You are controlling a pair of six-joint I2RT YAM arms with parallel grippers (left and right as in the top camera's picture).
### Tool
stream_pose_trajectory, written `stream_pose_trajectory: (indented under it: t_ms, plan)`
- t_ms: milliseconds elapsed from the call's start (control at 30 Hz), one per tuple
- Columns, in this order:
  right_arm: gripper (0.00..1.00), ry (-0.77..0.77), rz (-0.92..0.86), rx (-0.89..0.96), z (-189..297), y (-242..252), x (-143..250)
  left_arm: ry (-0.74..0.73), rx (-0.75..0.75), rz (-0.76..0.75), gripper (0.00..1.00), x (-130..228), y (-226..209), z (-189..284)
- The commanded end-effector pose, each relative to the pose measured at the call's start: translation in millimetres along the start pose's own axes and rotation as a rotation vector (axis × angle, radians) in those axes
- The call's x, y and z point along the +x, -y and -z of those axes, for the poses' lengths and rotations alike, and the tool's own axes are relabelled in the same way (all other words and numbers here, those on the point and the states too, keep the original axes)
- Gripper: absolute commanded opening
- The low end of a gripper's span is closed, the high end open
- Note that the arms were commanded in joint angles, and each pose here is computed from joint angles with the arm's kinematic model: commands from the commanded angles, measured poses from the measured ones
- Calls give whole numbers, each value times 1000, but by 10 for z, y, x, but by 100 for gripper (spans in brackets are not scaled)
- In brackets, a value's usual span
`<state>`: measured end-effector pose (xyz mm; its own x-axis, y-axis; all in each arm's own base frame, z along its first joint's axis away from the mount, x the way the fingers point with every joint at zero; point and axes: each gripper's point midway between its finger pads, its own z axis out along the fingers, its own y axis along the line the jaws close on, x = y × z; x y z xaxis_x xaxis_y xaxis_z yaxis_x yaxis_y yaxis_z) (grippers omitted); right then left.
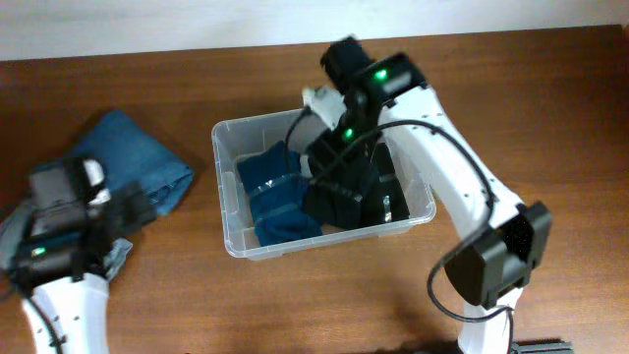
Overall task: Pack container
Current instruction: 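Lower the black garment into the bin and press it down, then grasp the light-blue jeans with the left gripper and lift them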
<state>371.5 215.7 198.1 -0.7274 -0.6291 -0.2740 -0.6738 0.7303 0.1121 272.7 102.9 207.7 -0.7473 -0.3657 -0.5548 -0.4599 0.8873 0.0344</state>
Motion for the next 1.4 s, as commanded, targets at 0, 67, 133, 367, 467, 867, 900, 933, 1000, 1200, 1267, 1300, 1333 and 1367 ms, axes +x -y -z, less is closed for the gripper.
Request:
stream_pose_trajectory:
  t_ms: [0,67,133,367,467,867,900,933,1000,1200,1267,1300,1333,1367]
  plan:
    - [99,77,-4,36,367,54,-81,-69,-140,411,99,185,-685,27]
    - [99,54,-13,31,316,70,-36,-106,-226,603,99,372,-1071,64]
    - [99,47,-14,27,282,70,-22,-110,-261,678,99,447,-1237,66]
    - [99,50,-20,30,277,103,-24,-183,-292,907,99,872,-1621,-169]
    - [99,51,-26,31,281,126,-18,-218,-310,942,99,965,-1729,-313]
    - [99,52,-45,37,297,210,5,-382,-87,903,93,1071,-1763,-1600]
    - [99,51,-45,37,296,208,5,-395,13,875,91,1078,-1652,-1810]
    - [99,50,-45,37,296,208,7,-393,44,868,91,1070,-1619,-1863]
    - [99,47,-46,36,296,205,16,-386,189,841,81,1041,-1450,-2073]
    - [98,41,-47,34,295,201,30,-363,447,848,0,905,-1111,-2118]
    - [99,37,-48,33,294,197,39,-343,561,873,0,767,-973,-2004]
    - [99,34,-49,32,296,194,49,-343,591,883,0,729,-934,-1948]
    - [98,32,-49,33,300,194,55,-336,617,886,0,675,-904,-1882]
    - [99,39,-57,39,332,195,53,-313,649,883,0,585,-873,-1791]
